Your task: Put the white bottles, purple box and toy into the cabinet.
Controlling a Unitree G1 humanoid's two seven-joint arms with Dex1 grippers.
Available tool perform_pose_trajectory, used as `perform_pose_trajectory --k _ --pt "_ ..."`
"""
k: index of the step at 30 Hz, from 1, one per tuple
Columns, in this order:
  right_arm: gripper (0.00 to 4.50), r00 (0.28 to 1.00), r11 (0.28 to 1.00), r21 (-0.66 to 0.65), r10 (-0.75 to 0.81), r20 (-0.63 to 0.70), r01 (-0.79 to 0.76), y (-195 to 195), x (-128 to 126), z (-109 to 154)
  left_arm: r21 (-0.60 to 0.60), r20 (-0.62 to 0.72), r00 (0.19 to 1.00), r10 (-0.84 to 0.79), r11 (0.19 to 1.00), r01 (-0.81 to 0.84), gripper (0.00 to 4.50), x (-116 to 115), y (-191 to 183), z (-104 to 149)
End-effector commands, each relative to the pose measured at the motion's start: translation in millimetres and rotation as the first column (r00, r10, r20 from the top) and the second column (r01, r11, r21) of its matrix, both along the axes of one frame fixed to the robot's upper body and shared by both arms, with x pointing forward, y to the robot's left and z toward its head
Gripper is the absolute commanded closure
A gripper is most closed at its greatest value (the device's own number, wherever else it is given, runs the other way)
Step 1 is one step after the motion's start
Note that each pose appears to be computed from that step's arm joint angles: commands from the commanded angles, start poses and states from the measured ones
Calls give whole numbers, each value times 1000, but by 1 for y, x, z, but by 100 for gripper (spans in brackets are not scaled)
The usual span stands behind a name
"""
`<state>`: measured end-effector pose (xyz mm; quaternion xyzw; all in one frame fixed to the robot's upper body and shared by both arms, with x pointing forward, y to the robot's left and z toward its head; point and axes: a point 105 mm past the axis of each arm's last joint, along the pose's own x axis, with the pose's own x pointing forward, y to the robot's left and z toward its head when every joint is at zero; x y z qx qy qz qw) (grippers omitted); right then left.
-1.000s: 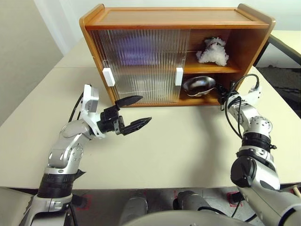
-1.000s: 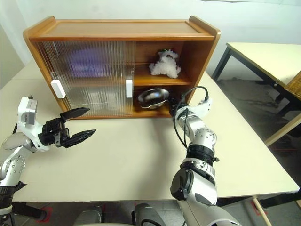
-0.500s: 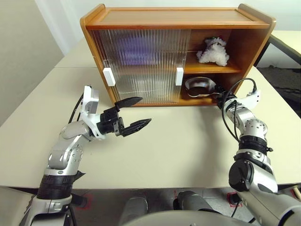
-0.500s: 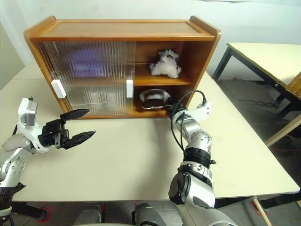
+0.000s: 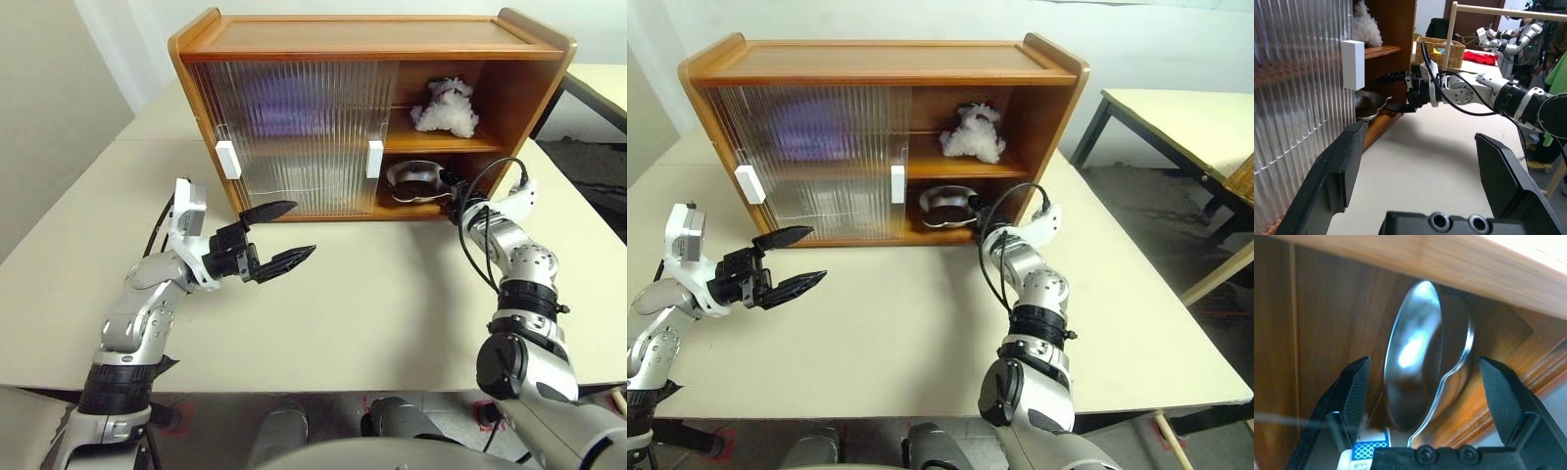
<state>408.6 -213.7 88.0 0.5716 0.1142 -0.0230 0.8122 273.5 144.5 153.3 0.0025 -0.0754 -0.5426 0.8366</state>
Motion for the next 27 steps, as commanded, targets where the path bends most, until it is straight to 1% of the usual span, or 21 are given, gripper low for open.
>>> perform_pose_trajectory --k 1,4,7,11,13,15,17,18,20,22,23,24,25,26,27 --pt "6 1000 1000 15 26 9 -26 -4 -8 5 5 7 1000 -13 1000 13 0 -3 -4 0" --pt "6 997 996 -15 83 3 -83 1 -17 6 4 6 1000 -13 1000 13 0 -3 -4 0" --pt "6 979 977 -56 204 -7 -204 11 -37 5 5 7 1000 -11 1000 10 0 -3 -4 1" --pt "6 957 943 -173 290 -1 -286 18 -60 8 5 3 1000 -9 1000 9 0 -3 -3 0" --pt "6 938 910 -251 345 20 -330 27 -71 13 4 -1 1000 -14 1000 14 0 -3 -4 -2" --pt "6 910 856 -348 415 19 -383 40 -80 14 2 -2 1000 -19 1000 19 0 -3 -5 -2" --pt "6 865 775 -442 501 -4 -451 57 -90 14 2 -1 1000 -20 1000 20 0 -3 -5 -1" --pt "6 838 720 -506 546 -10 -475 66 -94 14 2 -1 1000 -20 1000 20 0 -3 -5 -1" --pt "6 793 630 -597 609 -16 -496 79 -99 17 3 0 1000 -20 1000 20 0 -2 -4 -1" --pt "6 756 558 -669 655 -8 -491 89 -100 22 5 2 1000 -18 1000 18 0 -2 -3 0" --pt "6 740 532 -696 673 0 -483 92 -100 25 6 3 1000 -16 1000 16 0 -2 -2 0" --pt "17 730 517 -710 683 7 -477 94 -100 27 6 3 1000 -15 1000 15 0 -2 -2 0" --pt "17 723 511 -721 690 20 -468 96 -99 30 7 2 1000 -14 1000 14 0 -2 -2 0" --pt "17 700 504 -727 713 45 -466 102 -100 35 8 2 1000 -13 1000 13 0 -2 -1 0" --pt "57 683 499 -731 728 62 -466 106 -101 38 8 1 1000 -13 1000 13 0 -2 -1 0"
